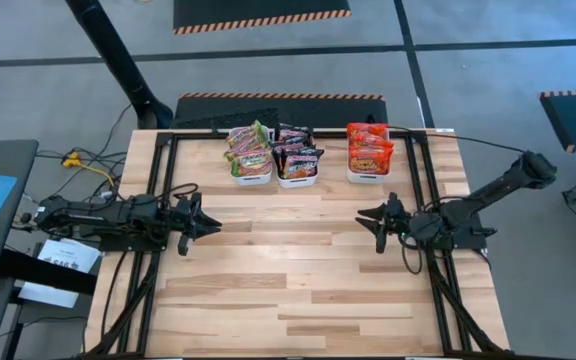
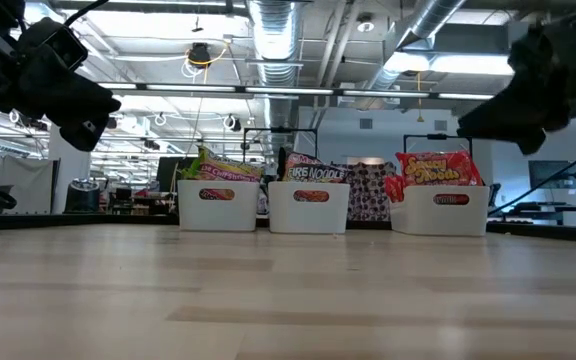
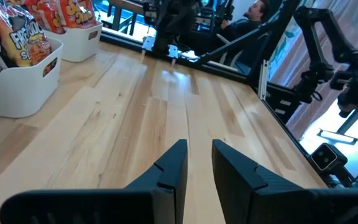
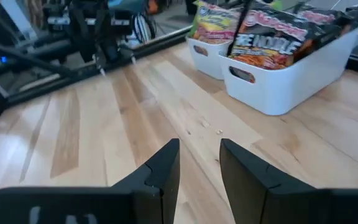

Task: Sort Maruchan noodles
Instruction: Return to Home Position

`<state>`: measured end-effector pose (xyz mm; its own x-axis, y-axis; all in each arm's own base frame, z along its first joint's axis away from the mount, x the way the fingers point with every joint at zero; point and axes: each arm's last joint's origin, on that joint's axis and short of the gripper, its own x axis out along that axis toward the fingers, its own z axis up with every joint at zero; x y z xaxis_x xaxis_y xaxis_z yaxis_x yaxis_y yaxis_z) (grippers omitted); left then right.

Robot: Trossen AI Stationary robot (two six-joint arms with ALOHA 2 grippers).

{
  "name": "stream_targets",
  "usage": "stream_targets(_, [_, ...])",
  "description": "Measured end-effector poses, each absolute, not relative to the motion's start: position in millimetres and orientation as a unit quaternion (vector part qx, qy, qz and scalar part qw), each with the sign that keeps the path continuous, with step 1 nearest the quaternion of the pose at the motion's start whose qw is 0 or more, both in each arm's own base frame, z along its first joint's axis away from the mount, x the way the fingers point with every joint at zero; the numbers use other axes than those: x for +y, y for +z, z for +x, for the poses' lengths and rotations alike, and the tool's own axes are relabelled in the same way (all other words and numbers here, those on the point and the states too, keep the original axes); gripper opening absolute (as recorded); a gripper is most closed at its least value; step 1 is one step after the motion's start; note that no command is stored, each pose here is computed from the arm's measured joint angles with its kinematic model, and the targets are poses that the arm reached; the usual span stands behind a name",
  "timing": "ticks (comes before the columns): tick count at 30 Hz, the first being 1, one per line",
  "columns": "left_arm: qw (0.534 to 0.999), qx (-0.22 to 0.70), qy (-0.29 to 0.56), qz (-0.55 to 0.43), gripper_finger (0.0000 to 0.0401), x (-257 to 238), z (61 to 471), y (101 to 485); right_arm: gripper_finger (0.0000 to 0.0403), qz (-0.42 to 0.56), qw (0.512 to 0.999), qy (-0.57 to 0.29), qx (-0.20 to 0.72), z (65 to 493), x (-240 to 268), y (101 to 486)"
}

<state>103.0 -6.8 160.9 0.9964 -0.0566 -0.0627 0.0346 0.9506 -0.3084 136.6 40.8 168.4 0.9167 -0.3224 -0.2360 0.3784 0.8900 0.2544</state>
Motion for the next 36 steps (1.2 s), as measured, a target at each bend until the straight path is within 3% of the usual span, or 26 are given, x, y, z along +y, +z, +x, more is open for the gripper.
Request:
stream_targets(7, [0.987, 0.035, -0.023, -0.155, 0.0061, -7, 103, 161, 0.0139, 0.155, 0.967, -0.194, 0.064, 125, 28, 144])
stream_targets(17, [0.987, 0.036, -0.023, -0.155, 0.0061, -7, 103, 161, 0.0139, 0.064, 0.963, -0.261, 0.012, 119, 3, 161])
stream_targets(23, [0.987, 0.036, -0.023, -0.155, 0.0061, -7, 103, 161, 0.0139, 0.011, 0.948, -0.313, 0.056, 112, -11, 155])
stream_targets(36, [0.987, 0.036, -0.023, -0.155, 0.0061, -7, 103, 161, 0.0139, 0.046, 0.935, -0.344, 0.074, 108, -17, 148])
